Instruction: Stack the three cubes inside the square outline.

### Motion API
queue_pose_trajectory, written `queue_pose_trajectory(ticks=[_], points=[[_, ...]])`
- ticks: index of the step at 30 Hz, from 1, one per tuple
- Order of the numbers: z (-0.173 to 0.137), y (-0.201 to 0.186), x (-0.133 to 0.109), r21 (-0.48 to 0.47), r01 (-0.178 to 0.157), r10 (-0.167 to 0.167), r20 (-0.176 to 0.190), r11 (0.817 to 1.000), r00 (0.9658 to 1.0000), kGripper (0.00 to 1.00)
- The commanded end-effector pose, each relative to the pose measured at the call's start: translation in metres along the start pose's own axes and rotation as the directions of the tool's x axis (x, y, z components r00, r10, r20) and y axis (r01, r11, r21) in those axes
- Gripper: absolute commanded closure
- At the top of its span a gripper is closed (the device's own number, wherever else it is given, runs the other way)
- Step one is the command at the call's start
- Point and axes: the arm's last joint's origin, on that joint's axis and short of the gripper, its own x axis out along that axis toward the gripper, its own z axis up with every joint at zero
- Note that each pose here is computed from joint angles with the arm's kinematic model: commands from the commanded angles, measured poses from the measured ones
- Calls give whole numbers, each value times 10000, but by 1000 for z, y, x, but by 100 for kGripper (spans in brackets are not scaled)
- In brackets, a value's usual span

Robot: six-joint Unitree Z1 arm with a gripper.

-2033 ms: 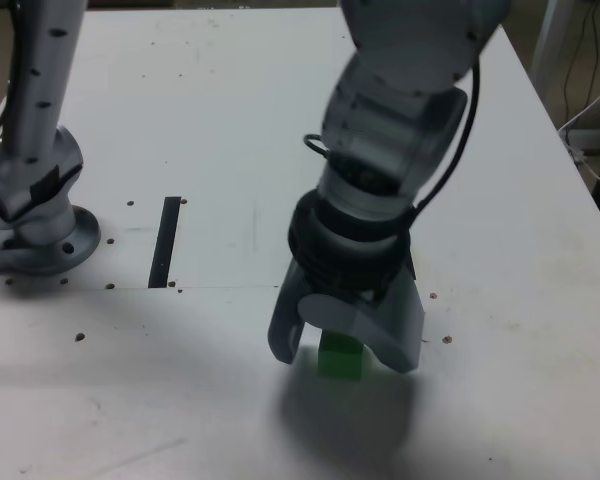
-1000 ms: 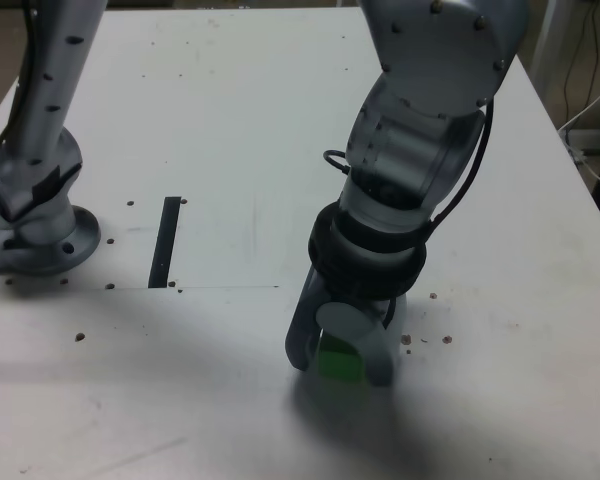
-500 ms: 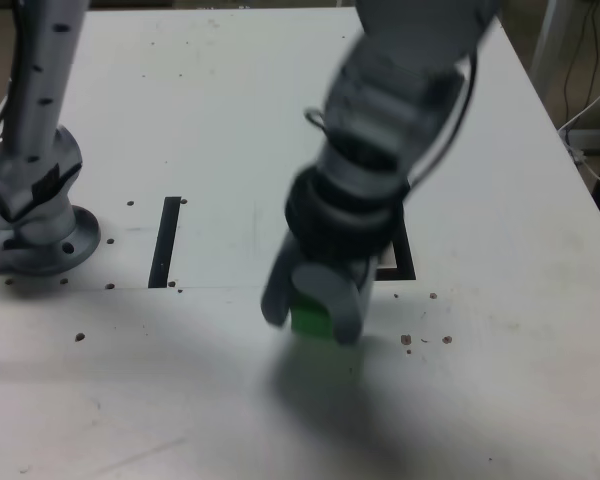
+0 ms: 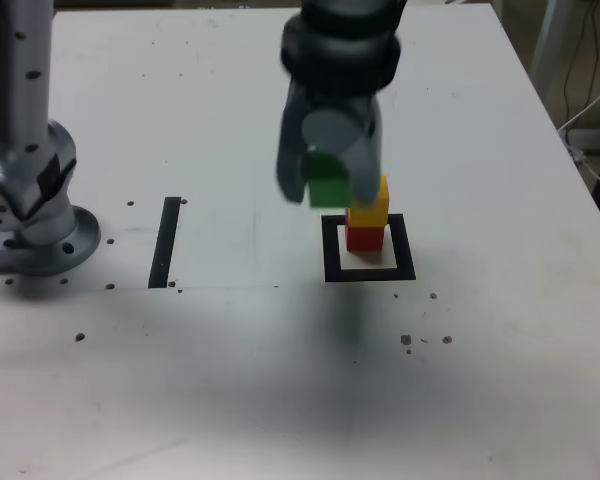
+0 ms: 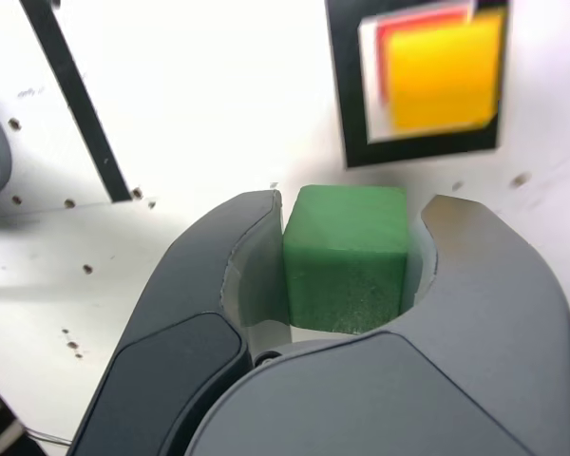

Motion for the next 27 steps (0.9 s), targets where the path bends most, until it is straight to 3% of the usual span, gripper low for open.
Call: queue_pose_trajectory(ticks=[1, 14, 27], points=[[2, 12, -4, -182, 79, -77, 119, 9998, 9999, 74], [30, 37, 10, -571, 674, -678, -59, 9961, 9977, 74], [45, 51, 23, -849, 756, -760, -7, 9935, 9971, 74]])
